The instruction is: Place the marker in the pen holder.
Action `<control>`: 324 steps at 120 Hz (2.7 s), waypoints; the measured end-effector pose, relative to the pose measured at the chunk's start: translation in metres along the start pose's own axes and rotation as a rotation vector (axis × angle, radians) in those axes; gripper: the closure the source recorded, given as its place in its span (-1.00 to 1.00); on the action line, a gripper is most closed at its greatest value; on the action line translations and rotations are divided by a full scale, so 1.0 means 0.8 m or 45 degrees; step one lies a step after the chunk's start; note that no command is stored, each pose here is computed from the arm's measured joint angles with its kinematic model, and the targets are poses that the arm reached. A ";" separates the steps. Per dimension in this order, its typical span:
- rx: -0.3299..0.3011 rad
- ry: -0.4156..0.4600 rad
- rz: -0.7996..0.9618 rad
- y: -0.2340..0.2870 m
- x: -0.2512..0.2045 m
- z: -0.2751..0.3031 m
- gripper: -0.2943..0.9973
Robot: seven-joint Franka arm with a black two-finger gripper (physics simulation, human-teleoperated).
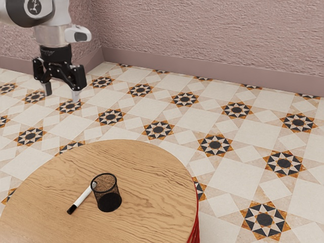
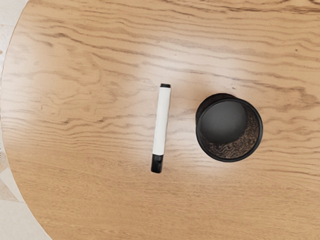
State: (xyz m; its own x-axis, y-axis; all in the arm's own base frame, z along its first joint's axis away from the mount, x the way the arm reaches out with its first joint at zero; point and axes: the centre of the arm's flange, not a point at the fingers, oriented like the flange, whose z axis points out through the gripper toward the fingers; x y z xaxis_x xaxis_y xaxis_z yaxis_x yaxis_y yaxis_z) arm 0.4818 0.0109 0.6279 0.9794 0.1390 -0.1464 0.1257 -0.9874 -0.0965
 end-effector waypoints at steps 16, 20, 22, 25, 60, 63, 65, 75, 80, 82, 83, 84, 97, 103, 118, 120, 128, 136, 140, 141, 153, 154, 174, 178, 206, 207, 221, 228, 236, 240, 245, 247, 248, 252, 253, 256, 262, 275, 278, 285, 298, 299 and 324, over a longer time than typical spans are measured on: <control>0.000 0.071 -0.053 -0.008 -0.011 0.032 -0.54; 0.002 0.045 -0.073 -0.014 -0.012 0.060 -0.54; 0.001 0.032 -0.089 -0.019 -0.012 0.074 -0.54; 0.000 0.014 -0.108 -0.025 -0.012 0.094 -0.54; -0.022 -0.084 -0.237 -0.025 -0.028 0.285 -0.54; -0.026 -0.090 -0.243 -0.027 -0.031 0.306 -0.54; -0.028 -0.088 -0.245 -0.028 -0.032 0.316 -0.54; -0.041 -0.073 -0.239 -0.031 -0.032 0.361 -0.54; -0.047 -0.063 -0.233 -0.033 -0.033 0.380 -0.54; -0.049 -0.056 -0.227 -0.033 -0.032 0.385 -0.54; -0.051 -0.052 -0.224 -0.033 -0.031 0.388 -0.54; -0.052 -0.047 -0.221 -0.034 -0.030 0.390 -0.54; -0.064 0.028 -0.154 -0.032 -0.018 0.413 -0.53; -0.069 0.049 -0.125 -0.031 -0.020 0.426 -0.52; -0.080 0.080 -0.060 -0.028 -0.024 0.451 -0.51; -0.081 0.085 -0.051 -0.027 -0.023 0.453 -0.51; -0.083 0.108 -0.013 -0.026 -0.020 0.459 -0.50; -0.084 0.125 0.017 -0.028 -0.018 0.464 -0.50; -0.085 0.129 0.027 -0.030 -0.019 0.467 -0.50; -0.085 0.129 0.030 -0.030 -0.019 0.468 -0.49; -0.086 0.129 0.076 -0.030 -0.022 0.480 -0.49; -0.086 0.131 0.080 -0.030 -0.021 0.480 -0.49; -0.087 0.153 0.143 -0.031 -0.021 0.483 -0.48; -0.092 0.156 0.144 -0.032 -0.021 0.484 -0.48; -0.127 0.160 0.149 -0.034 -0.020 0.489 -0.47; -0.129 0.161 0.148 -0.034 -0.020 0.489 -0.47; -0.146 0.161 0.143 -0.035 -0.019 0.491 -0.47; -0.151 0.158 0.144 -0.036 -0.018 0.493 -0.45; -0.153 0.158 0.147 -0.037 -0.018 0.494 -0.28; -0.154 0.158 0.149 -0.038 -0.018 0.494 -0.18; -0.155 0.159 0.153 -0.038 -0.018 0.494 -0.08; -0.155 0.160 0.154 -0.038 -0.018 0.494 -0.04; -0.155 0.160 0.155 -0.038 -0.018 0.494 -0.02; -0.155 0.161 0.159 -0.038 -0.018 0.494 0.04; -0.155 0.161 0.160 -0.038 -0.018 0.494 0.05; -0.155 0.161 0.162 -0.038 -0.018 0.494 0.09; -0.155 0.162 0.167 -0.038 -0.018 0.494 0.16; -0.154 0.164 0.178 -0.037 -0.017 0.493 0.32; -0.154 0.164 0.180 -0.037 -0.017 0.494 0.36; -0.154 0.165 0.184 -0.037 -0.017 0.494 0.43; -0.151 0.167 0.187 -0.038 -0.017 0.493 0.55; -0.151 0.167 0.187 -0.038 -0.017 0.493 0.55; -0.136 0.200 0.186 -0.039 -0.016 0.481 0.66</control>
State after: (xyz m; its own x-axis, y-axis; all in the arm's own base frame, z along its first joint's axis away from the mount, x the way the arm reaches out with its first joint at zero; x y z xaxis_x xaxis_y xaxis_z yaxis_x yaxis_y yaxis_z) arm 0.4045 0.0690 0.2543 0.9999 -0.0113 0.0044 -0.0114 -0.9997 0.0204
